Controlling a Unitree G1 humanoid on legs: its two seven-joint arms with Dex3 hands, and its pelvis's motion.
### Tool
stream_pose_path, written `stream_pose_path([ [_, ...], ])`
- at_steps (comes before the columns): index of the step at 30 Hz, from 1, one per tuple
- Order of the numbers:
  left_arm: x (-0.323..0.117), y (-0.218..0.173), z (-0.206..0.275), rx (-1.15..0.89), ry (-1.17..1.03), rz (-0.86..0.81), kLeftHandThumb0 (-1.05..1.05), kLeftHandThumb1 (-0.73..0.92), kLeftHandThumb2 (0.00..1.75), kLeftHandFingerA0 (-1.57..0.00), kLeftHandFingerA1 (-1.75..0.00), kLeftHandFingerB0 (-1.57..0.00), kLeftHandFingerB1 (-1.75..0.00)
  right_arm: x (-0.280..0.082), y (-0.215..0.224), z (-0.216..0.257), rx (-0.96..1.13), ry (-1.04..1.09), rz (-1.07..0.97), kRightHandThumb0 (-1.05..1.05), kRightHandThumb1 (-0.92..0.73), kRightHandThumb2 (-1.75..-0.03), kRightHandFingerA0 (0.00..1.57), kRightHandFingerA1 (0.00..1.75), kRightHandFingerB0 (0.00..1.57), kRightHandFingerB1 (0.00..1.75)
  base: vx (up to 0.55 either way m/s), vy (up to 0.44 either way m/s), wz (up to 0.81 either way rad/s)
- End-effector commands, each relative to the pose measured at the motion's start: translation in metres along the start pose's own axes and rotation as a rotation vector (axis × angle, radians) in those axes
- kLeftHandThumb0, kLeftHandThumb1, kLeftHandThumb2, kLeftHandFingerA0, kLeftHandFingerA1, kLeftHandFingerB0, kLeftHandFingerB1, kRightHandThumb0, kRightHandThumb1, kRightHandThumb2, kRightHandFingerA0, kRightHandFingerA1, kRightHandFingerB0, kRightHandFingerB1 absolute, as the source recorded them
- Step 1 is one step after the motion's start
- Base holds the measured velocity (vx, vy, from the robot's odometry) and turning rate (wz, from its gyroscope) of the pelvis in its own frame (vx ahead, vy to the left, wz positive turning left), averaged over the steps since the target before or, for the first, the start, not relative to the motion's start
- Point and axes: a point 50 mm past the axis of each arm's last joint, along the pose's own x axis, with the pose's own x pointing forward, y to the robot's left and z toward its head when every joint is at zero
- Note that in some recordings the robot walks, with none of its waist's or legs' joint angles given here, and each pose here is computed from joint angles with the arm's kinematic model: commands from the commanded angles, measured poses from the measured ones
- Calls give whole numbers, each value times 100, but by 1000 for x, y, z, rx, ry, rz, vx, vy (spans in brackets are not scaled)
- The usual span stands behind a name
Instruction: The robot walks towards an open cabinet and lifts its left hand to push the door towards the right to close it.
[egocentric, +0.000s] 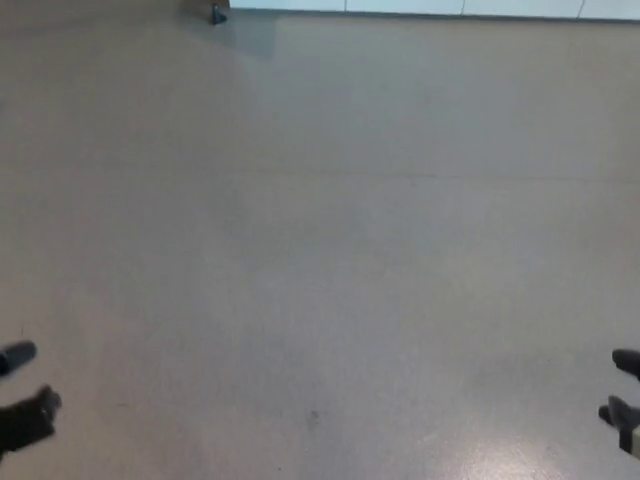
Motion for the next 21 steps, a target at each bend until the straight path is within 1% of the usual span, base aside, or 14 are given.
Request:
stream_pose_path([
  [1, 0, 3, 3, -81, -44, -37, -11, 17, 146, -26, -119, -24, -74, 0, -6, 5, 66, -25, -38, -4, -81, -63, 67, 61, 40, 50, 93, -42, 8],
  [3, 0, 3, 3, -71, -47, -39, -12, 18, 145, -26, -120, -23, -74, 0, -6, 5, 65, -23, -38, -4, -81, -63, 67, 59, 39, 49, 99, -55, 17],
  [5, 0, 3, 2, -65, -45, -41, -13, 20, 142, -27, -117, -23, -72, 0, -6, 5, 63, -21, -37, -3, -81, -63, 68, 60, 39, 50, 113, -86, 52],
  [7, 0, 3, 2, -60, -42, -38, -14, 22, 140, -28, -118, -24, -72, 1, -6, 5, 70, -18, -38, -4, -79, -63, 67, 60, 39, 50, 131, -152, 12],
  [9, 0, 3, 2, -49, -38, -37, -16, 21, 137, -29, -119, -24, -72, 1, -6, 6, 57, -20, -38, -4, -79, -62, 69, 61, 39, 50, 135, -157, -11],
  [10, 0, 3, 2, -49, -38, -40, -14, 34, 117, -45, -83, -24, -64, 1, -6, 5, 54, -19, -39, -4, -79, -63, 69, 61, 39, 49, 342, -211, -4],
  [11, 0, 3, 2, -53, -37, -42, -12, 34, 117, -44, -82, -23, -63, 1, -6, 5, 43, -16, -39, -7, -78, -61, 68, 58, 39, 48, 268, -147, -1],
  [14, 0, 4, 1, -64, -33, -42, -11, 33, 116, -43, -81, -23, -63, 2, -5, 6, 19, -13, -37, -8, -77, -62, 68, 58, 39, 48, 251, -71, -6],
  [16, 0, 4, 1, -67, -31, -44, -11, 34, 116, -44, -82, -23, -63, 1, -5, 5, 20, -15, -35, -8, -78, -61, 67, 57, 40, 48, 235, 30, -6],
  [17, -1, 4, 0, -53, -33, -51, -15, 20, 135, -28, -120, -22, -72, 0, -5, 5, 26, -14, -31, -8, -78, -62, 68, 58, 39, 48, 256, 85, -5],
  [19, -1, 5, -2, -52, -30, -53, -14, 20, 135, -26, -119, -24, -73, 0, -4, 4, 23, -13, -29, -8, -78, -61, 69, 58, 39, 47, 271, 142, -9],
  [20, -1, 5, -3, -60, -26, -45, -14, 15, 135, -29, -121, -26, -75, 0, -4, 3, 19, -12, -28, -6, -79, -62, 69, 59, 40, 49, 271, 173, -14],
  [21, -2, 6, -4, -64, -24, -36, -14, 15, 135, -29, -121, -26, -75, 0, -4, 3, 20, -12, -26, -6, -79, -62, 69, 59, 40, 49, 316, 214, -20],
])
